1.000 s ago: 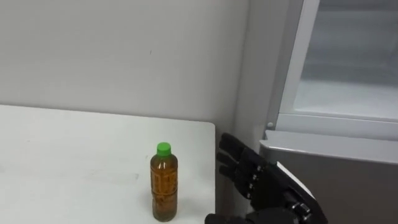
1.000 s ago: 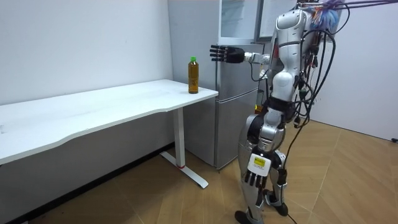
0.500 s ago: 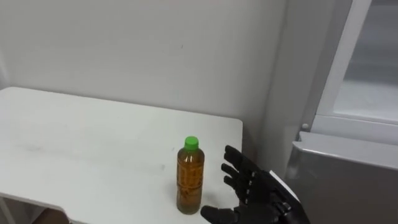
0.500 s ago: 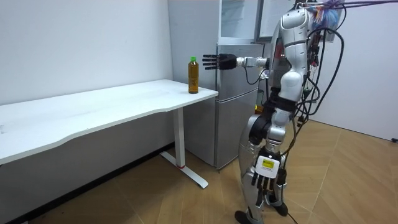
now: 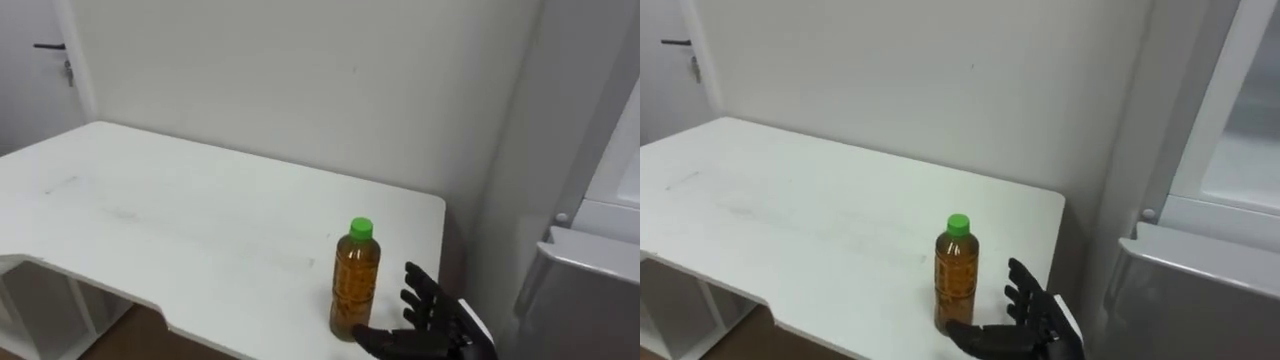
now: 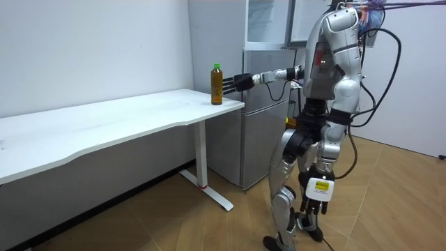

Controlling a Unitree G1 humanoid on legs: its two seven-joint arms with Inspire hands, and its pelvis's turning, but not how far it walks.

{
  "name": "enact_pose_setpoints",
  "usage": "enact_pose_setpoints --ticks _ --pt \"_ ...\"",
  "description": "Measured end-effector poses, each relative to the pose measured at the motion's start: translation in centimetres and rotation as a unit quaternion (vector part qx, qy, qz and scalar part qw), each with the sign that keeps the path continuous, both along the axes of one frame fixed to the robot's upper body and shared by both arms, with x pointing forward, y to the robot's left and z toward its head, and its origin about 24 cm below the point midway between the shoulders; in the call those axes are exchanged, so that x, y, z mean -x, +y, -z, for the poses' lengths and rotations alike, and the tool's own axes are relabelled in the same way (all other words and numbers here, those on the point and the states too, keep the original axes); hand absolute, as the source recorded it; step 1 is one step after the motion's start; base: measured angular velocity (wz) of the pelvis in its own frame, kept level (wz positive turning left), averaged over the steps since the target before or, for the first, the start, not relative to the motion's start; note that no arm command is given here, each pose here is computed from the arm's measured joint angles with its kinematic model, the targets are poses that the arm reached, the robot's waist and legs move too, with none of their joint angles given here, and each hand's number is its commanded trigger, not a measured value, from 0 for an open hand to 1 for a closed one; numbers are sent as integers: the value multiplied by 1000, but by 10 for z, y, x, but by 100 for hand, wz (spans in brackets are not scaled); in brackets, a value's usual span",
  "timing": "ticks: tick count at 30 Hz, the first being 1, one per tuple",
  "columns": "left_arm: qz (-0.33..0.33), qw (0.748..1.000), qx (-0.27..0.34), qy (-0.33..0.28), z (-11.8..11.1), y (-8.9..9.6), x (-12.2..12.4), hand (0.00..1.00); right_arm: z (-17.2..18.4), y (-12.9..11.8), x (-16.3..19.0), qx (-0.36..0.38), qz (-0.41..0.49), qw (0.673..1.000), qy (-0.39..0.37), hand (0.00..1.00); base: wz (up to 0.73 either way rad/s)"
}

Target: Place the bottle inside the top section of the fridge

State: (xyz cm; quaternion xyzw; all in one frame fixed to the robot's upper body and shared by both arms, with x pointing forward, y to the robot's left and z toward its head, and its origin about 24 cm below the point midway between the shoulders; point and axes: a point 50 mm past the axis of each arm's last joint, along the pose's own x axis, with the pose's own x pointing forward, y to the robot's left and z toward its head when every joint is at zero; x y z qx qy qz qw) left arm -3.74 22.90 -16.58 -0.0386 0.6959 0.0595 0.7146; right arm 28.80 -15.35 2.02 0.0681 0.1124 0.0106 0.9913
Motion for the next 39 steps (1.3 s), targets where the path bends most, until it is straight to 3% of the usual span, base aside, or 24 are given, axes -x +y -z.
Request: enact_pose_setpoints --ticks 15,22,39 --pt "-1 1000 0 16 -1 1 11 0 15 -4 -2 38 68 996 41 0 13" --pt "-6 1000 -9 28 -3 1 21 0 14 -4 -2 98 95 990 28 0 7" --pt "-11 999 -37 35 -7 16 27 0 0 -7 -10 119 178 977 0 0 5"
